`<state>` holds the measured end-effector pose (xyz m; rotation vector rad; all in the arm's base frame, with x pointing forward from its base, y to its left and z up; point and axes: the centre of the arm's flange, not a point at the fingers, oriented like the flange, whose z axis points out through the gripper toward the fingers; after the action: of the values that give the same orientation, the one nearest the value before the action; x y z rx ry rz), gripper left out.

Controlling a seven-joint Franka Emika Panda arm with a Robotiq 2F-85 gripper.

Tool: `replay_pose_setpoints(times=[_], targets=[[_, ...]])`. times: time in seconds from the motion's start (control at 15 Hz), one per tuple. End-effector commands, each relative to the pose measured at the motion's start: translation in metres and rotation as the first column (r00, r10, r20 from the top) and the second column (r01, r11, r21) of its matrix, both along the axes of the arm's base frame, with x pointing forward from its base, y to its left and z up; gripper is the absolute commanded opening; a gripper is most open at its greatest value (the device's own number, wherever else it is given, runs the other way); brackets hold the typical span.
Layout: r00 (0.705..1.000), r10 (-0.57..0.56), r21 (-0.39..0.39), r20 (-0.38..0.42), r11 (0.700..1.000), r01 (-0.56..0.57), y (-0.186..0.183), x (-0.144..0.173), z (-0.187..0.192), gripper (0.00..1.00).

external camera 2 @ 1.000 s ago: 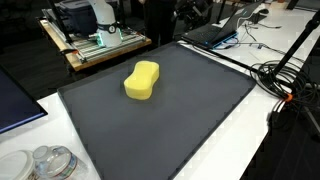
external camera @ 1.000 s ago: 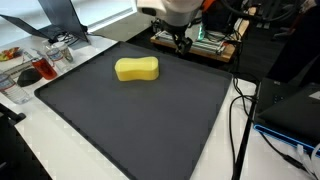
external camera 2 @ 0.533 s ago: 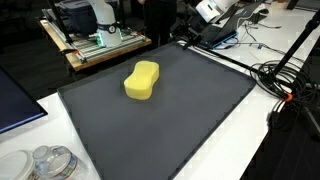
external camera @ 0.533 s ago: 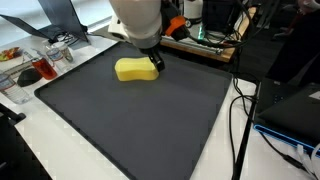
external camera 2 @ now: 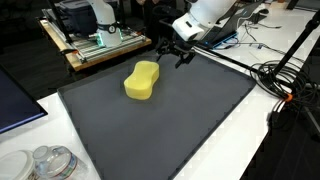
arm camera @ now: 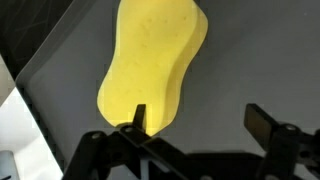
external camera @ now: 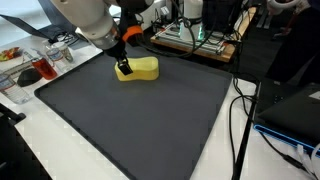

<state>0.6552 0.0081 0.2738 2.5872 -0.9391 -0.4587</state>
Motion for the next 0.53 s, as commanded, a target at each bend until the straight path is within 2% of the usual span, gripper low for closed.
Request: replay_pose_setpoints(times=[0.0, 0.27, 0.47], targets=[[0.993, -0.112, 0.034, 0.029, 0.993, 0.111, -0.050, -0.001, -0.003, 1.00], [0.980, -0.181, 0.136, 0.083, 0.976, 0.168, -0.107, -0.010, -0.006, 1.00], [0.966, -0.189, 0.237, 0.177, 0.961, 0.144, -0.142, -0.029, -0.009, 1.00]])
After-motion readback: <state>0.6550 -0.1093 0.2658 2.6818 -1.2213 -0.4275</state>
